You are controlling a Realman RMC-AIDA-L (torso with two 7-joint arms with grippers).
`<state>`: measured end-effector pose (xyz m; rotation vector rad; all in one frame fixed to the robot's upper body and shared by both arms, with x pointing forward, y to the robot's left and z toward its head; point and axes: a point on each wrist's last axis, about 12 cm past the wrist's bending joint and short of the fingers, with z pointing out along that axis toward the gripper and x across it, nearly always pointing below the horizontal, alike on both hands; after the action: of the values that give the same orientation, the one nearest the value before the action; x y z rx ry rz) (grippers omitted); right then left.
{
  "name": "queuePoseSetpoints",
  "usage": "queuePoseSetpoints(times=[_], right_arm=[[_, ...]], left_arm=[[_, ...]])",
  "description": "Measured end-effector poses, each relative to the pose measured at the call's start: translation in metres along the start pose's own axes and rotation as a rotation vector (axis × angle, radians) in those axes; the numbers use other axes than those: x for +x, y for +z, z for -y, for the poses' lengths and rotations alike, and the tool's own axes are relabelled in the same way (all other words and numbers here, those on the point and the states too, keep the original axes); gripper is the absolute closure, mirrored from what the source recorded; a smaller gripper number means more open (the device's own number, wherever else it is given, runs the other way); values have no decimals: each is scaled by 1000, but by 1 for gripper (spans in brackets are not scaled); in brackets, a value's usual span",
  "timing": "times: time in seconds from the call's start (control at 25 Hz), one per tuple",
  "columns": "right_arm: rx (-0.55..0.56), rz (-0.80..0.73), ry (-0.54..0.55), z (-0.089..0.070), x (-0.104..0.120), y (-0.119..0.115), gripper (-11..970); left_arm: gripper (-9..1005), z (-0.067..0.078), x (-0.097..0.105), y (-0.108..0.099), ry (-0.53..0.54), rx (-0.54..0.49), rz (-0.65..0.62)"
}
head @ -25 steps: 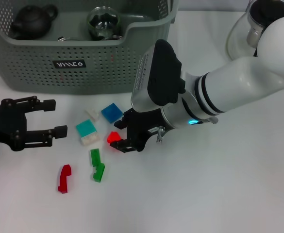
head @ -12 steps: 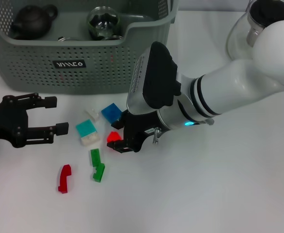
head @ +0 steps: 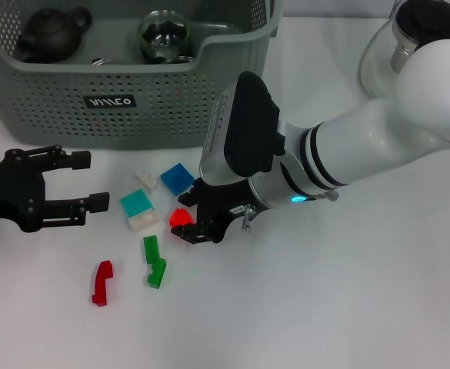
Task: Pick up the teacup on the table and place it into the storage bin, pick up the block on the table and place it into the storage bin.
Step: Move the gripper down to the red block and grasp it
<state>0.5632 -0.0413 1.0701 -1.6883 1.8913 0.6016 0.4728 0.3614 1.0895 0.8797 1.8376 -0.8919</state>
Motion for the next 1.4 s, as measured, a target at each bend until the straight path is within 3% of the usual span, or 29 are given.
queuePoseSetpoints(times=[1.4], right_arm=[[23, 0, 8, 2, 4, 1, 451]], left_arm=[[223, -1, -3, 0, 5, -2, 14]])
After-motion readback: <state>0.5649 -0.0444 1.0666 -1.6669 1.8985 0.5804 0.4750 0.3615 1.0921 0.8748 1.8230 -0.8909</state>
